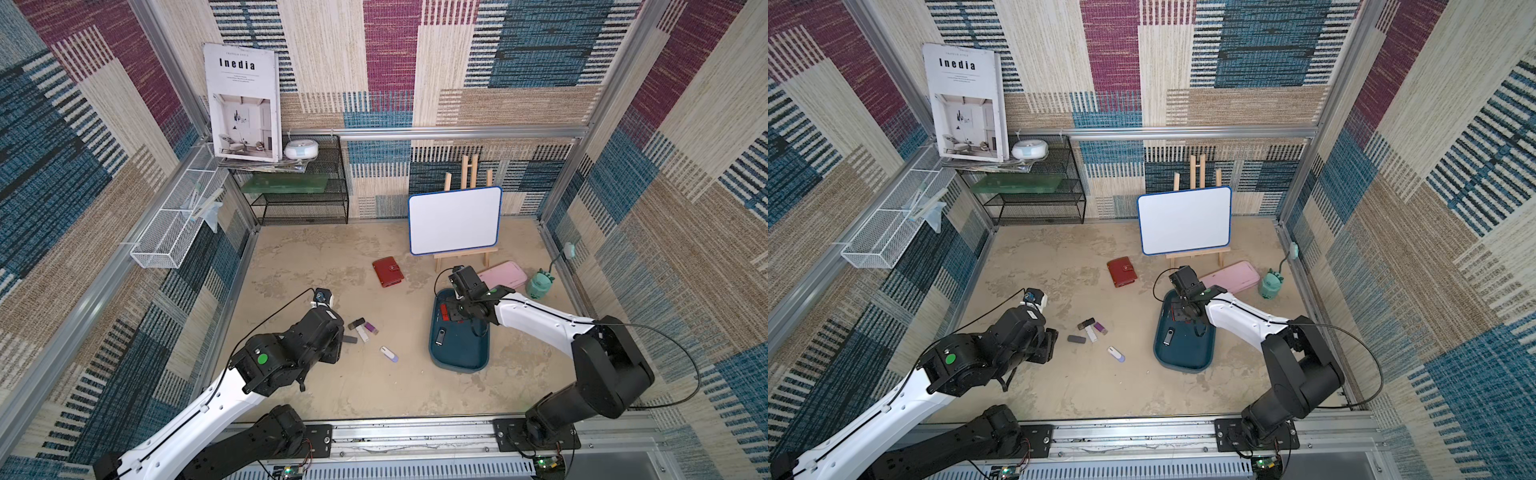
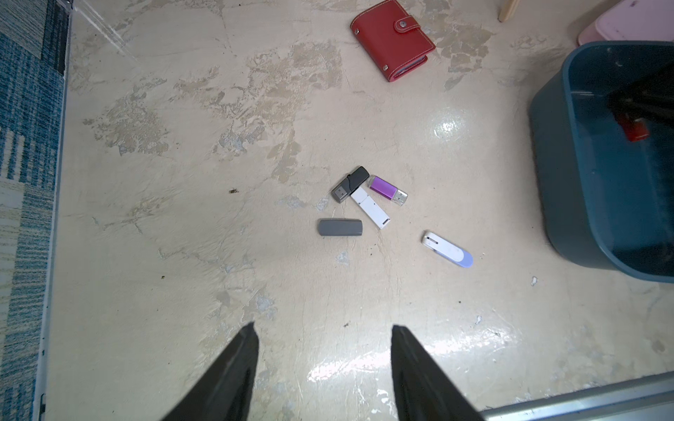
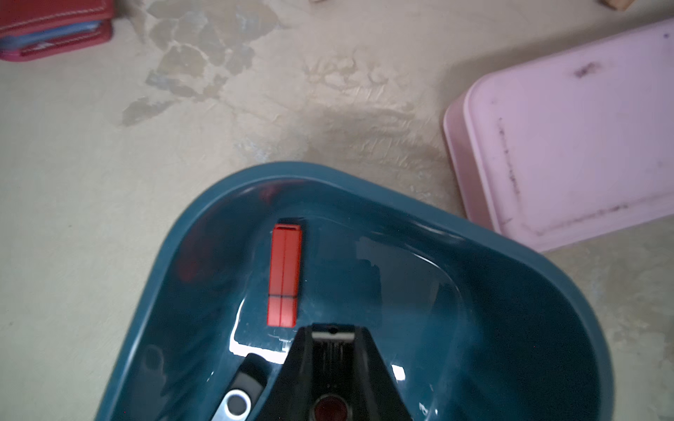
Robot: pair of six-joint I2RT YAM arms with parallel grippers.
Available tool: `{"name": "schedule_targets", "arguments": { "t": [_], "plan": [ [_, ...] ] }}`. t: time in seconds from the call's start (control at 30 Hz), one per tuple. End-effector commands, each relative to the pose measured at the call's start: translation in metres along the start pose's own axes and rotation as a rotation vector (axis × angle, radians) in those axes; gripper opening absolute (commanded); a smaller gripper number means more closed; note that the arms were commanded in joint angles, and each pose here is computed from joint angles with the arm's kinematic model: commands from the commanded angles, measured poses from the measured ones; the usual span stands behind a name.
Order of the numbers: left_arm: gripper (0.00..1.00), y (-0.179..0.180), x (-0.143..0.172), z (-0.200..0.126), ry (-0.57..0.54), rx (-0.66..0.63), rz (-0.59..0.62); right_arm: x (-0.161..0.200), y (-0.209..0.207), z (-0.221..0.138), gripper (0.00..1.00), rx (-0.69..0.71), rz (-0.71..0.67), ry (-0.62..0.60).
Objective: Put the usb flash drive into the storage box
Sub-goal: Place the USB flash in the storage box, then pick up the USB flash from the center of the board.
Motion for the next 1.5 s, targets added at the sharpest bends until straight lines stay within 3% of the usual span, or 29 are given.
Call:
{"name": "schedule_targets", "arguments": {
  "t": [0.0, 0.57, 0.8, 1.07, 1.27, 1.37, 1.47],
  "plan": [
    [0.62, 0.0, -0.001, 0.001, -0.005, -0.003, 0.005, -0.008, 0.004, 0.012, 0.16, -0.018, 0.054, -0.032],
    [0.63, -0.001, -0.001, 0.002, 0.005, 0.0, 0.01, -0.007, 0.0, 0.04, 0.21, 0.056, 0.178, -0.013],
    [0.63, -0.003, -0.001, 0.003, 0.012, 0.002, 0.012, -0.006, 0.0, 0.043, 0.35, 0.049, 0.185, 0.001],
    [0.63, -0.003, -0.001, 0.004, 0.013, 0.0, 0.013, -0.012, 0.001, 0.024, 0.41, 0.005, 0.187, -0.027],
    [0.64, -0.006, -0.002, 0.005, 0.027, 0.015, -0.002, -0.023, 0.0, -0.025, 0.46, -0.108, 0.155, -0.149],
    [0.64, -0.011, -0.002, 0.01, 0.058, 0.034, -0.025, -0.026, -0.003, -0.055, 0.49, -0.19, 0.101, -0.328],
    [0.64, -0.023, 0.002, 0.023, 0.106, 0.096, -0.081, -0.018, -0.015, -0.075, 0.52, -0.184, 0.101, -0.5]
  ]
}}
Point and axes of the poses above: each gripper's point midway between its finger pads, its own z axis out along the fingers, its own y axis along the line the jaws close on, x = y × z, the point moved 9 cm from there along -z, back along the fingers, and after that the axes turned 2 degrees about z, right-handed, at the moved point
